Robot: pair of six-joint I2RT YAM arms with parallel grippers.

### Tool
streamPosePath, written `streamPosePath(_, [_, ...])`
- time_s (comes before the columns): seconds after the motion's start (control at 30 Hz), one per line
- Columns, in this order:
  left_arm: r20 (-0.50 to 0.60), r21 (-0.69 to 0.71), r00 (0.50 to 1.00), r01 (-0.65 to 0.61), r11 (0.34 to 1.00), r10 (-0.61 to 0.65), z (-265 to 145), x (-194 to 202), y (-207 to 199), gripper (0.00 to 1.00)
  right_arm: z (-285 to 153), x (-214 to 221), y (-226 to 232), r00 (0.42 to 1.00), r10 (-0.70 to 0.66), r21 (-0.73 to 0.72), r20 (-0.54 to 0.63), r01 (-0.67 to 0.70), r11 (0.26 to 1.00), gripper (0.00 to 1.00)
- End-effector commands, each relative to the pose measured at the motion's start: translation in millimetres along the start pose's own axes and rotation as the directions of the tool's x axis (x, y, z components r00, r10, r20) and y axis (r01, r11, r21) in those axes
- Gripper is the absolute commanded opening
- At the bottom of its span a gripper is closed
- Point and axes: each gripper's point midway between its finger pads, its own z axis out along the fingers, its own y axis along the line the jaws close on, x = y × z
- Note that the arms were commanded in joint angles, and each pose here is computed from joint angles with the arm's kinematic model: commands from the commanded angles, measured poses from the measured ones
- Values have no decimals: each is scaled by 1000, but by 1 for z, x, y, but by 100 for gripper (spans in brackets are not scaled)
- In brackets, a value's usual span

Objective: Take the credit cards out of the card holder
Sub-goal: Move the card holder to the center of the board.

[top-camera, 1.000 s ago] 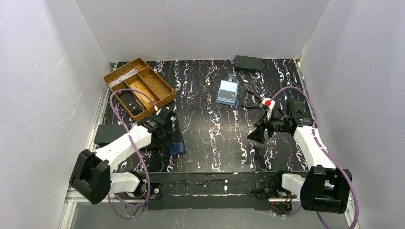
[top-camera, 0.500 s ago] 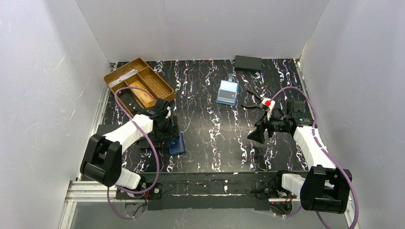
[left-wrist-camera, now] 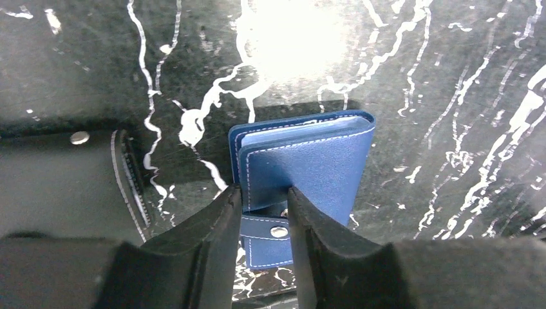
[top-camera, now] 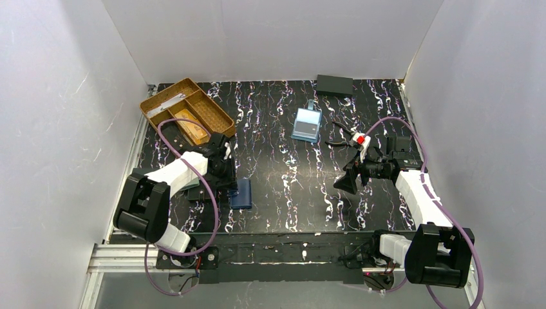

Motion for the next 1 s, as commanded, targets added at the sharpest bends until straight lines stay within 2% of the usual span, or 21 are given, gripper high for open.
streamPosePath(0.0, [-19,89,1000,-8,996,10,2,3,-14,24,0,-5,1,1000,-23,-18,13,24,1000,98])
streamPosePath(0.1, [-29,160,1000,9,987,-5,4,7,-26,10,0,-5,1,1000,-24,-22,11,24,999,98])
streamPosePath(0.27, [-37,309,996,85,947,-78,4,9,-52,0,0,-4,2,1000,-24,-25,9,24,999,98])
streamPosePath(0.4, [-39,404,989,148,902,-145,3,6,-73,0,1,-3,3,1000,-13,-39,5,14,999,98])
streamPosePath(0.6, [-34,458,979,193,868,-199,9,3,-108,0,1,-2,4,1000,-5,-51,-3,5,999,98])
streamPosePath(0.97, [-19,413,977,199,889,-211,39,4,-185,0,1,-1,4,1000,-3,-54,-7,2,999,98])
